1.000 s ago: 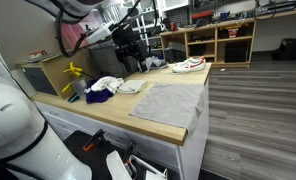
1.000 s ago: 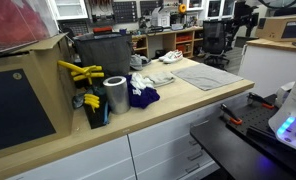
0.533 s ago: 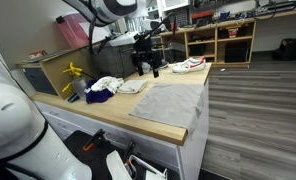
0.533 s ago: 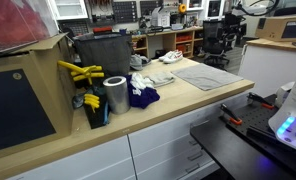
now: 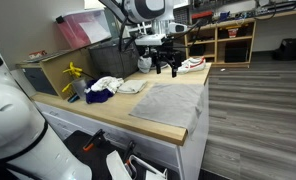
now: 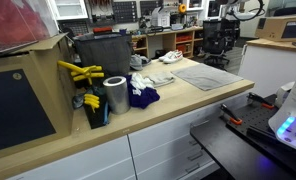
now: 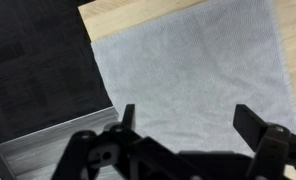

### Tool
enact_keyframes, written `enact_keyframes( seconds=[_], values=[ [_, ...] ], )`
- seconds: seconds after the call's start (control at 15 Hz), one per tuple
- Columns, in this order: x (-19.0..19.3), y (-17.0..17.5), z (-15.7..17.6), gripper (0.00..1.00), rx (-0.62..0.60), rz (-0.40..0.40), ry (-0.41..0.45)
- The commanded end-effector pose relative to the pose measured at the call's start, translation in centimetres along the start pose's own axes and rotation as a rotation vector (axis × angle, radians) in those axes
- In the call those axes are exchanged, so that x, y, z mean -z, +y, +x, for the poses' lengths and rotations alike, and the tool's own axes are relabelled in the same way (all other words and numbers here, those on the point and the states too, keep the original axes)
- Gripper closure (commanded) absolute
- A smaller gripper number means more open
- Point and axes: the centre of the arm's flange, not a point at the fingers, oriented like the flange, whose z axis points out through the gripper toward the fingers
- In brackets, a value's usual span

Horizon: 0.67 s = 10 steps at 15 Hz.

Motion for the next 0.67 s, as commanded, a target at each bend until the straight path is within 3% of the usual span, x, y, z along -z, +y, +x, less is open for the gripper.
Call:
enact_keyframes(
  seconds=[0.0, 0.4, 0.6],
  values=[
    [-0.1, 1.6, 3.8, 0.00, -0.049, 0.032, -0.018],
    [-1.0, 3.8, 6.7, 0.00, -0.164, 0.059, -0.018],
    [-1.6, 3.8, 5.9, 0.00, -0.148, 0.041, 0.000]
  ],
)
